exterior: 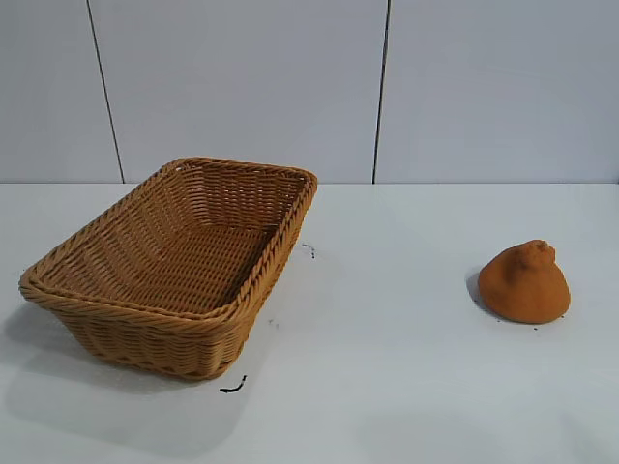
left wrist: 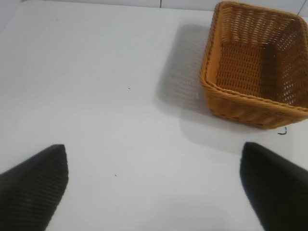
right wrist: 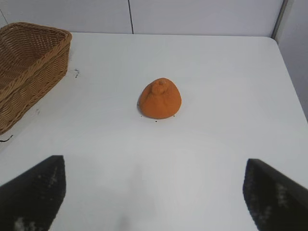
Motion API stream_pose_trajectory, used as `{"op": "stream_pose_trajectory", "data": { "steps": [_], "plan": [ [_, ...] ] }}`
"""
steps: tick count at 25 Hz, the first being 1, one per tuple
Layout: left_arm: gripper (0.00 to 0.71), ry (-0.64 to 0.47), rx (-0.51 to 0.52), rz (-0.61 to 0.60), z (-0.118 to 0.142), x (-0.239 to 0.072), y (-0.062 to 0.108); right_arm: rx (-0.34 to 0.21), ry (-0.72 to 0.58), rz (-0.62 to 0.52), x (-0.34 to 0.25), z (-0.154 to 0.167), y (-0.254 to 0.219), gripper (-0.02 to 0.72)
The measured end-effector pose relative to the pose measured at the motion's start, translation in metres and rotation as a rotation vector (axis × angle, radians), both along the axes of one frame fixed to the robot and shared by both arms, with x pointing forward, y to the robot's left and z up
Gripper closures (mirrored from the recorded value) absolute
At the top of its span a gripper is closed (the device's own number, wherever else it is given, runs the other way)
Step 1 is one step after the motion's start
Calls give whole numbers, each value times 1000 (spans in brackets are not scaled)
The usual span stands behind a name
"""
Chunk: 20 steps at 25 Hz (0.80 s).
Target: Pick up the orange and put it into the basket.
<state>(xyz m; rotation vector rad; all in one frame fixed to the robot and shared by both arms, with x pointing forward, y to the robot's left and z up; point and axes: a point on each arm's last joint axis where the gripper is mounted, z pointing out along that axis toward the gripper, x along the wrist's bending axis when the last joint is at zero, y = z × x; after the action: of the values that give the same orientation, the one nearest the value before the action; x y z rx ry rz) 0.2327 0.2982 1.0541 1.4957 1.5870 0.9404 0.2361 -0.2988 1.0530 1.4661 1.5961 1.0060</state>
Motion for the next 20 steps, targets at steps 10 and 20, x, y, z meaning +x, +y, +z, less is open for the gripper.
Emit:
{"op": "stream_pose_trajectory", "data": {
  "steps": [10, 20],
  "plan": [
    [14, 158, -43, -21, 73, 72, 1, 0, 0, 0, 0, 0, 0, 10],
    [14, 321, -15, -57, 86, 195, 6, 0, 0, 0, 0, 0, 0, 10]
  ]
}}
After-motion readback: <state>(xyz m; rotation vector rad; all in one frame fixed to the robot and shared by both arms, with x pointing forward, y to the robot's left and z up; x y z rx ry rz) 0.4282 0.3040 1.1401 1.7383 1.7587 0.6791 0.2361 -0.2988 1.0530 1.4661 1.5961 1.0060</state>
